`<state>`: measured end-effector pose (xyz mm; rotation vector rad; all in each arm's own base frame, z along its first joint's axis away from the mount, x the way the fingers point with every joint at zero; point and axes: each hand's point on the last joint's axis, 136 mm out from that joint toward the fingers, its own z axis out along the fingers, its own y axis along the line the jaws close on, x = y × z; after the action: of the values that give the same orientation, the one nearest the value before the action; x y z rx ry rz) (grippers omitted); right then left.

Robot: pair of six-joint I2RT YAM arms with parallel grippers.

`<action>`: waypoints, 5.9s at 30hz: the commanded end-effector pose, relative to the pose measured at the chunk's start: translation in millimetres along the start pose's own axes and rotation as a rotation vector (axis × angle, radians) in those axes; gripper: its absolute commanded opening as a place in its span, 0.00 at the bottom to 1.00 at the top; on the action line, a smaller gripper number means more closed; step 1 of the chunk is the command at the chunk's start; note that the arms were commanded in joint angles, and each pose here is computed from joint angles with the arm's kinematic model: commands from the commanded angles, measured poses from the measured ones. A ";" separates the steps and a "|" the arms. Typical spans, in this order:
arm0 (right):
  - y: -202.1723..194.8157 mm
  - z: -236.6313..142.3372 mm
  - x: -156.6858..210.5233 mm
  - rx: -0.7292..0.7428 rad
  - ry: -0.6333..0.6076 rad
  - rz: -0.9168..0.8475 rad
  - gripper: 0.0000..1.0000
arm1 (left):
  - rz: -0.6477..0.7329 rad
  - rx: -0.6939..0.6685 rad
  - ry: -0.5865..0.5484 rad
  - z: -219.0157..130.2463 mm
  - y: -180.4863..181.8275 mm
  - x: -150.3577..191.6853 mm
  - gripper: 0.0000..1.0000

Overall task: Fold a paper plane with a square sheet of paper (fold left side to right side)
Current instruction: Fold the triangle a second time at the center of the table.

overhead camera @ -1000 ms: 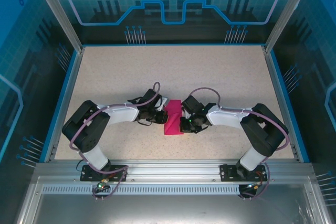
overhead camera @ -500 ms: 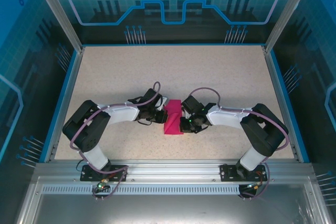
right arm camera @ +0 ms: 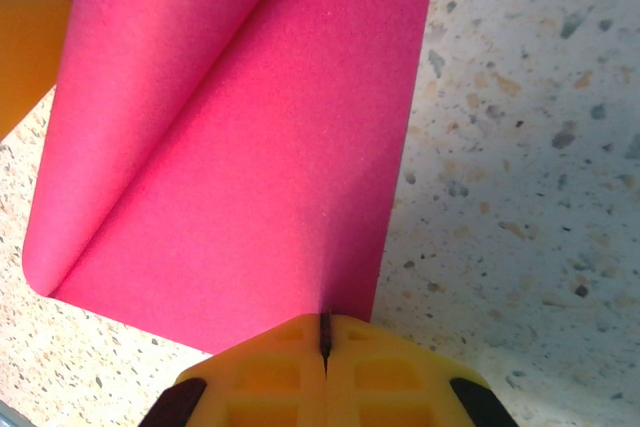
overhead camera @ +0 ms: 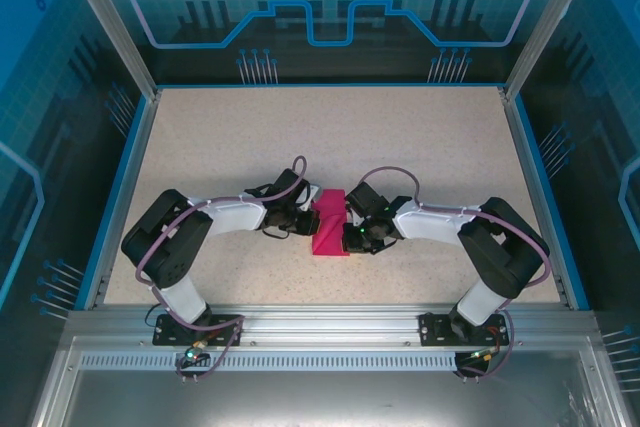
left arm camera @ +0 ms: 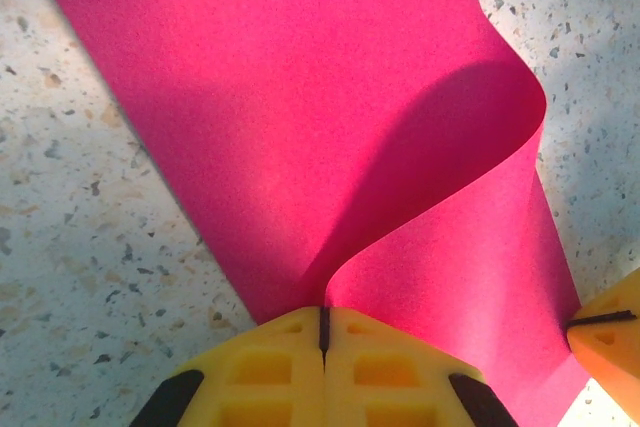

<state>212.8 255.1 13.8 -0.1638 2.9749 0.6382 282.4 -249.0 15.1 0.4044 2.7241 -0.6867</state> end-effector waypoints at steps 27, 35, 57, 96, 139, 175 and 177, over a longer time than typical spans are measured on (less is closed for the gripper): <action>55.7 4.7 -78.0 -0.279 -0.123 0.075 0.00 | 0.025 -0.010 0.081 12.7 4.6 14.5 0.02; 37.5 11.9 -66.0 -0.196 -0.083 0.079 0.00 | 0.029 -0.013 0.084 13.0 4.2 14.5 0.02; 9.6 18.0 -51.7 -0.064 -0.047 0.067 0.00 | 0.028 -0.013 0.098 13.3 3.0 15.2 0.09; 9.8 19.3 -49.5 -0.043 -0.035 0.064 0.00 | -0.120 0.285 0.093 -15.2 -60.8 39.6 0.25; 46.2 -10.4 -53.3 -0.202 -0.103 -0.098 0.00 | -0.175 0.138 0.147 5.2 -14.7 89.8 0.09; -9.6 15.3 -50.2 0.060 0.036 -0.137 0.00 | -0.216 0.089 0.184 14.8 -3.2 97.4 0.07; -15.0 14.4 -54.0 0.067 0.038 -0.129 0.00 | -0.216 0.089 0.185 15.1 -3.1 97.4 0.07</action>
<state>259.7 275.5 12.4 -0.3879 2.9457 0.6605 217.9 -269.4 10.6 0.2946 2.7545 -1.0539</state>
